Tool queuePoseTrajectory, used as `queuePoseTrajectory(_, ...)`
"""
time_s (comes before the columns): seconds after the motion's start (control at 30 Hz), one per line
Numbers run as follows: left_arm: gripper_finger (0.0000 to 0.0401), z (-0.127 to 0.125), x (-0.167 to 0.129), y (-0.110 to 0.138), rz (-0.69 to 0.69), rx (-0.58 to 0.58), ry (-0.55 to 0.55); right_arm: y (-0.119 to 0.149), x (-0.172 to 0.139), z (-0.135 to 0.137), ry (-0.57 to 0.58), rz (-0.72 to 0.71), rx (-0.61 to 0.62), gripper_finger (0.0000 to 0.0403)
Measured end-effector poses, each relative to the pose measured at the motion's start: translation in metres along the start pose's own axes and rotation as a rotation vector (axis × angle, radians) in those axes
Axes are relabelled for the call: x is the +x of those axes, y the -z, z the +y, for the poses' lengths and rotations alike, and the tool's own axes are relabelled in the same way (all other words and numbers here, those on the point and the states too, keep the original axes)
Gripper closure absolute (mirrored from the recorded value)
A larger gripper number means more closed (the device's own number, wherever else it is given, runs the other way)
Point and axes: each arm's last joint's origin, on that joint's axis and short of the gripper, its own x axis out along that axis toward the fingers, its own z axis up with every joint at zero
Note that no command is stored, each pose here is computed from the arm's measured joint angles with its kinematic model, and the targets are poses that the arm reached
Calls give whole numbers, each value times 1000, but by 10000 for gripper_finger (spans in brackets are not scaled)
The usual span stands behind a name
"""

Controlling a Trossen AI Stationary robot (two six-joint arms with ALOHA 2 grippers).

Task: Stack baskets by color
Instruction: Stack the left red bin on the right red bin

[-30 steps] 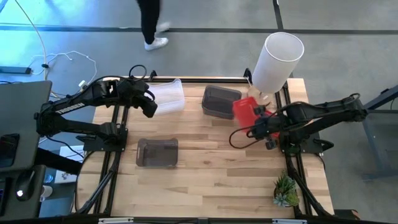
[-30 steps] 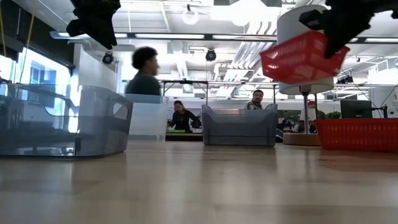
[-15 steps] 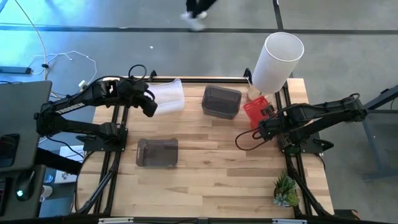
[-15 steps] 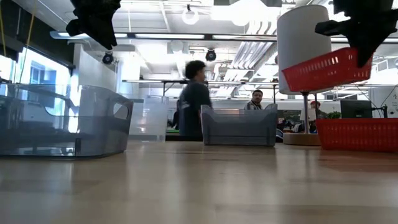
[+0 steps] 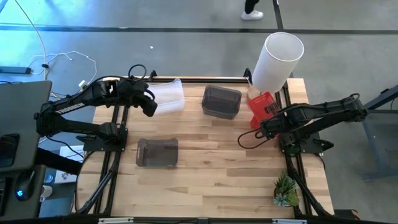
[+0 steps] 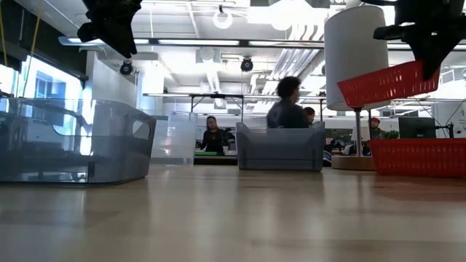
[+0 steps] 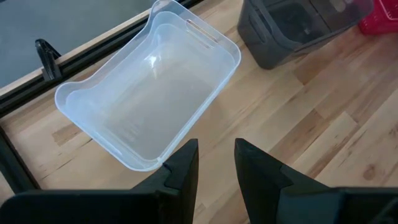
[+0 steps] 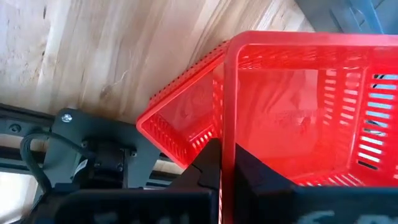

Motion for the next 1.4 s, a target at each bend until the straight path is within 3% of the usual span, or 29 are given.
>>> queuePoseTrajectory(0.13,311,0,0,0,0,0,0,1,13,5,-21,47,-21,403)
queuePoseTrajectory(0.33,311,0,0,0,0,0,0,6,40,18,9,174,-190,403)
queuePoseTrajectory(0.6,311,0,0,0,0,0,0,12,62,30,-46,252,-253,403)
queuePoseTrajectory(0.77,311,0,0,0,0,0,0,11,65,34,-39,247,-349,403)
queuePoseTrajectory(1.4,311,0,0,0,0,0,1,6,67,42,-64,258,-424,403)
